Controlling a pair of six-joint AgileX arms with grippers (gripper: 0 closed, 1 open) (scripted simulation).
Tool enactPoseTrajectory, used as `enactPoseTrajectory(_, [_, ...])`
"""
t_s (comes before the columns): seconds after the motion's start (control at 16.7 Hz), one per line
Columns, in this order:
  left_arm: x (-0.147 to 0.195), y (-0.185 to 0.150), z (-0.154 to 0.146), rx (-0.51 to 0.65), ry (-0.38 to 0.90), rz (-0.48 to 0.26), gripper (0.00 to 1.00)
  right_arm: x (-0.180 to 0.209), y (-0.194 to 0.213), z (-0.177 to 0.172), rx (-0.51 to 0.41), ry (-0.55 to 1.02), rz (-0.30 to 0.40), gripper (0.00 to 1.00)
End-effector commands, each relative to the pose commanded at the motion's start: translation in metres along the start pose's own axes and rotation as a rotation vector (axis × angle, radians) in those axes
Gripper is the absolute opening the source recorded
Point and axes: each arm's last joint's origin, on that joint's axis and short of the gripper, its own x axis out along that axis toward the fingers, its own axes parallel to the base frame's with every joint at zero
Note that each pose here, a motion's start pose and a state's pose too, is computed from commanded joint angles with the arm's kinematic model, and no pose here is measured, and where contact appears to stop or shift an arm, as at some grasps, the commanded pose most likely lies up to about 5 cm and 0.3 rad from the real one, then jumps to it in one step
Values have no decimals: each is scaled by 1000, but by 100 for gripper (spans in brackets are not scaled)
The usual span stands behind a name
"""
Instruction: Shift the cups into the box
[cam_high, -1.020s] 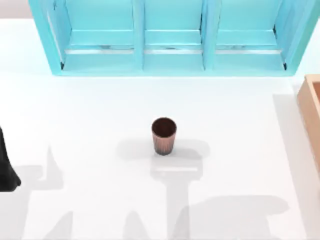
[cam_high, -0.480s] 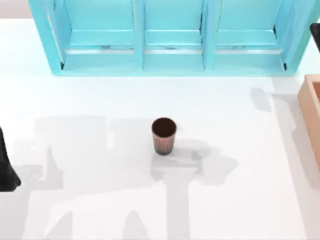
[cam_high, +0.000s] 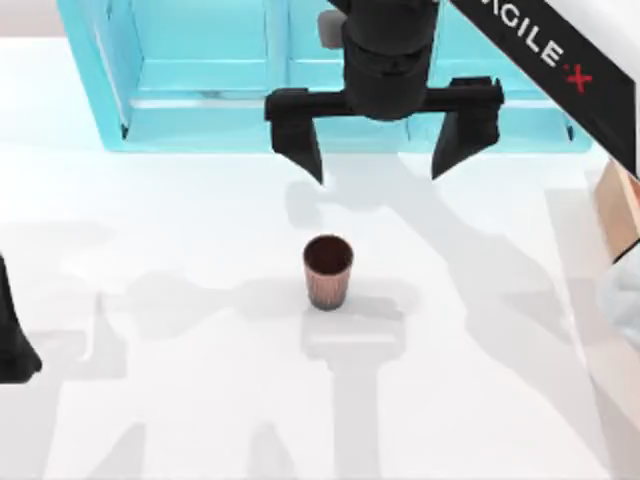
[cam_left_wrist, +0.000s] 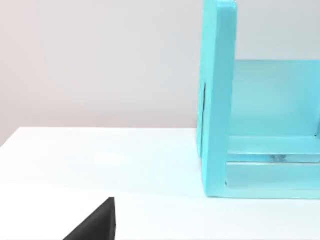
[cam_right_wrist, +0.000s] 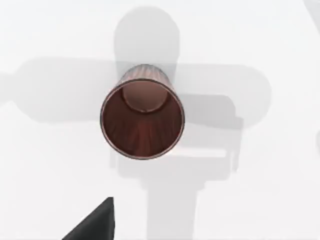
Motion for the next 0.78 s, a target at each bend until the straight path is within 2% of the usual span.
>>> enactPoseTrajectory(0.12, [0, 0, 0, 0, 0, 0, 100, 14, 33, -10, 20, -18, 7, 100])
enactPoseTrajectory(0.3, [0, 0, 0, 0, 0, 0, 100, 29, 58, -18, 49, -33, 14, 100])
enactPoseTrajectory(0.78, [0, 0, 0, 0, 0, 0, 100, 34, 61, -17, 57, -34, 15, 100])
